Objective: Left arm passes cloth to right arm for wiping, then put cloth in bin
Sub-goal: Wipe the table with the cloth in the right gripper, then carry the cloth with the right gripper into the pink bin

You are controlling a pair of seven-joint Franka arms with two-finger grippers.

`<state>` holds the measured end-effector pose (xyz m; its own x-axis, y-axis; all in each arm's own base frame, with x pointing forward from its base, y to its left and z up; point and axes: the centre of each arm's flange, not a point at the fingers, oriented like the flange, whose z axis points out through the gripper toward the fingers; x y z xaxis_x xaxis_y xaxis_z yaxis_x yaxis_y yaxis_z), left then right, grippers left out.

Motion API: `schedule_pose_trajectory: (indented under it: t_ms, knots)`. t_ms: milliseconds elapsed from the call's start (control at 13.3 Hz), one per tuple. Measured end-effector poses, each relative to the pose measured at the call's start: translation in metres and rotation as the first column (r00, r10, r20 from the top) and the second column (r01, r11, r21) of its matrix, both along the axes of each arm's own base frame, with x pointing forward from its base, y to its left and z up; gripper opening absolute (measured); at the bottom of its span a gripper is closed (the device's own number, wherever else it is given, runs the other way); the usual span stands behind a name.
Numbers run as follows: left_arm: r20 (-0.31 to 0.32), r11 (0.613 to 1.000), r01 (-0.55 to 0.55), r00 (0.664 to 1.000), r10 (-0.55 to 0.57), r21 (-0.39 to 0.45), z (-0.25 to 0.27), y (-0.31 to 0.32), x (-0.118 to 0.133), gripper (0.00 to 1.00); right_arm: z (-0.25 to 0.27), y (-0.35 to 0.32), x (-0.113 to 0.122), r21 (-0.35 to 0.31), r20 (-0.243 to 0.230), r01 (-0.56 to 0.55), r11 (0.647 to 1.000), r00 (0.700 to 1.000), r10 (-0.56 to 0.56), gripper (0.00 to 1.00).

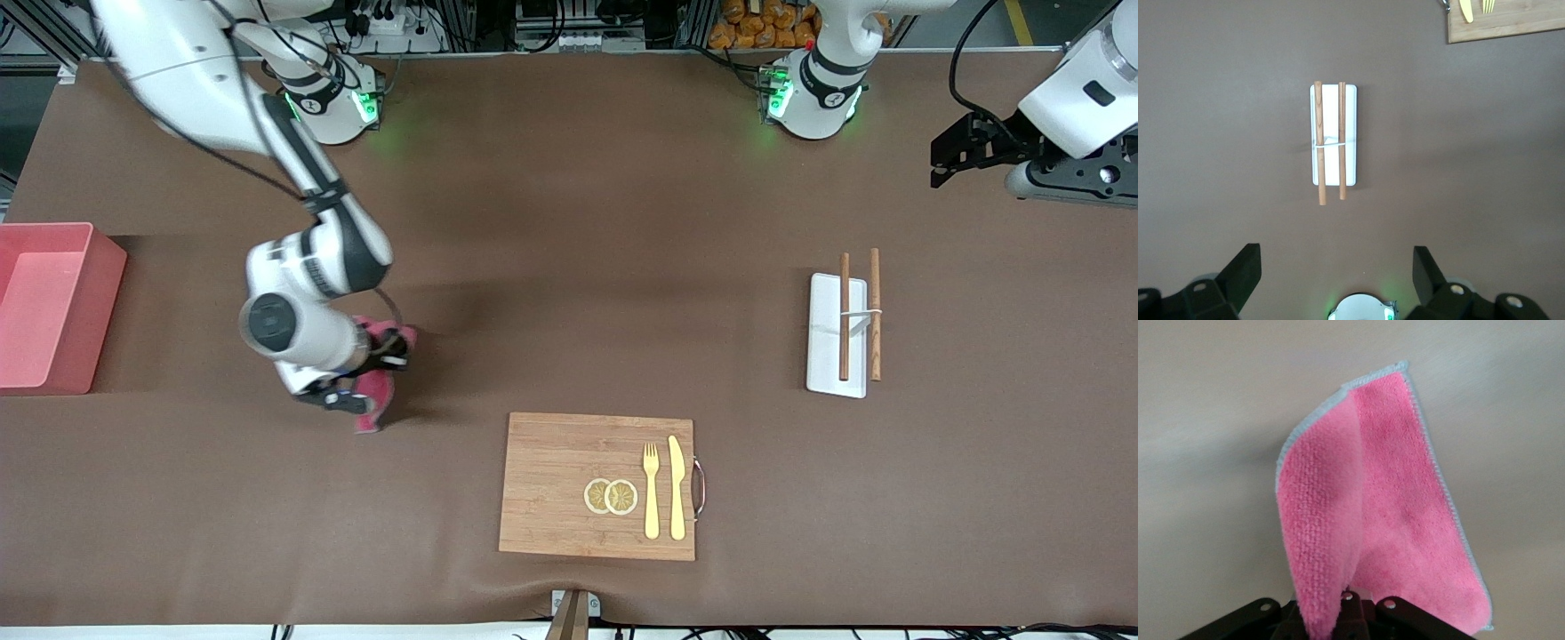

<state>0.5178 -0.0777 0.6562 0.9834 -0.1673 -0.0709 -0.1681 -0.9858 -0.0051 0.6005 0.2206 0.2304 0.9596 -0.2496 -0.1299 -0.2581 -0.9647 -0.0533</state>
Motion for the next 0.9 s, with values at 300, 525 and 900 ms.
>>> schedule_pose_trajectory:
  t_ms: [300, 525, 900]
  knots:
    - [0.016, 1.0, 0.001, 1.0, -0.001, -0.005, 0.002, -0.001, 0.002, 1.0, 0.011, 0.018, 0.002, 0.061, -0.01, 0.074, 0.995, 0.997, -0.073, 0.03]
    - [0.009, 1.0, -0.006, 1.0, 0.006, -0.005, -0.002, 0.002, 0.006, 1.0, 0.062, -0.023, 0.026, 0.05, -0.061, 0.063, 0.997, 0.996, -0.06, 0.03]
    - [0.001, 0.999, -0.044, 0.999, 0.044, -0.004, -0.01, 0.021, 0.014, 1.0, 0.175, -0.148, 0.056, 0.034, -0.024, -0.067, 0.997, 0.997, 0.068, 0.03]
